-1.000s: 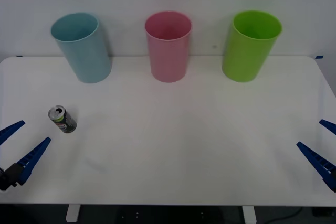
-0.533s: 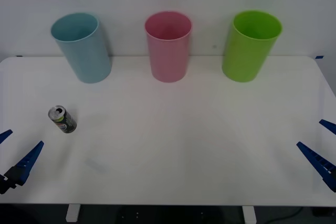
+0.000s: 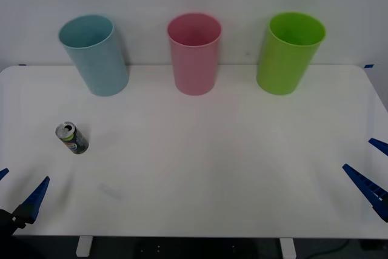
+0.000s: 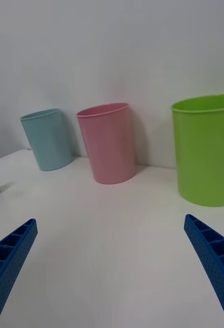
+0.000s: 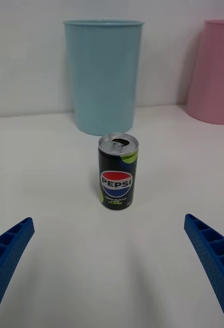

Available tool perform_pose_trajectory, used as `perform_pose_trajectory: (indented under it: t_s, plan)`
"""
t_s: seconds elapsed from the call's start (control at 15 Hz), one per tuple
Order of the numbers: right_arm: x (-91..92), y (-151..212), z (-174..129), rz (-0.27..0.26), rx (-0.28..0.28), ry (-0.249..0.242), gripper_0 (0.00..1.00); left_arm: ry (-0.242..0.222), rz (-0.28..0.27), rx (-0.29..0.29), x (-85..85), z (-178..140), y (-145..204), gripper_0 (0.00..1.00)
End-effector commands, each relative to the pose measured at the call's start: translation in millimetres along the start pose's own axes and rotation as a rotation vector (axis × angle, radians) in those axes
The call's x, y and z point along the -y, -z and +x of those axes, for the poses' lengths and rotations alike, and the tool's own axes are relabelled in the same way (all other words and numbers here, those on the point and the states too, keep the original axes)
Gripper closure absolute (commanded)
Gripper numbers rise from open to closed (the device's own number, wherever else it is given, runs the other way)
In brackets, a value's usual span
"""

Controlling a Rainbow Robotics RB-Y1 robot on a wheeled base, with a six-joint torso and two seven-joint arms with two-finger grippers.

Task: Grasp the object on the table and drop it into the matching bin: aluminum can to the light blue bin, PET bottle to the pink bin.

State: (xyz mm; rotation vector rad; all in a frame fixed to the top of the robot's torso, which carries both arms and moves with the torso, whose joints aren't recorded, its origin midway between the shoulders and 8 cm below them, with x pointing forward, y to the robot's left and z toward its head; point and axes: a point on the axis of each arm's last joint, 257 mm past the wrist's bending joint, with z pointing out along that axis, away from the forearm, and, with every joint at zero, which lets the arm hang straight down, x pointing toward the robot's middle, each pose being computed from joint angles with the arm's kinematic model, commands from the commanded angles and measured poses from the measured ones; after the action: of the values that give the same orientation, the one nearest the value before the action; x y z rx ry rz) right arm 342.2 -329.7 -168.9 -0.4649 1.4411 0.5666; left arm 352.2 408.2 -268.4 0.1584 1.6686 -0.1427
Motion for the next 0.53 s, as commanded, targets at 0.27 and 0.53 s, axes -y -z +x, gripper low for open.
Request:
perform_pose_trajectory:
  t_s: [0.27,0.53]
  plan:
    - [0.0,0.0,0.0,0.000,0.000,0.000,0.00,0.101,-0.036,0.002,1.6,16.7,-6.1,0.00]
    - [0.0,0.0,0.0,0.000,0.000,0.000,0.00,0.096,-0.063,0.000,2.8,25.9,-9.9,0.00]
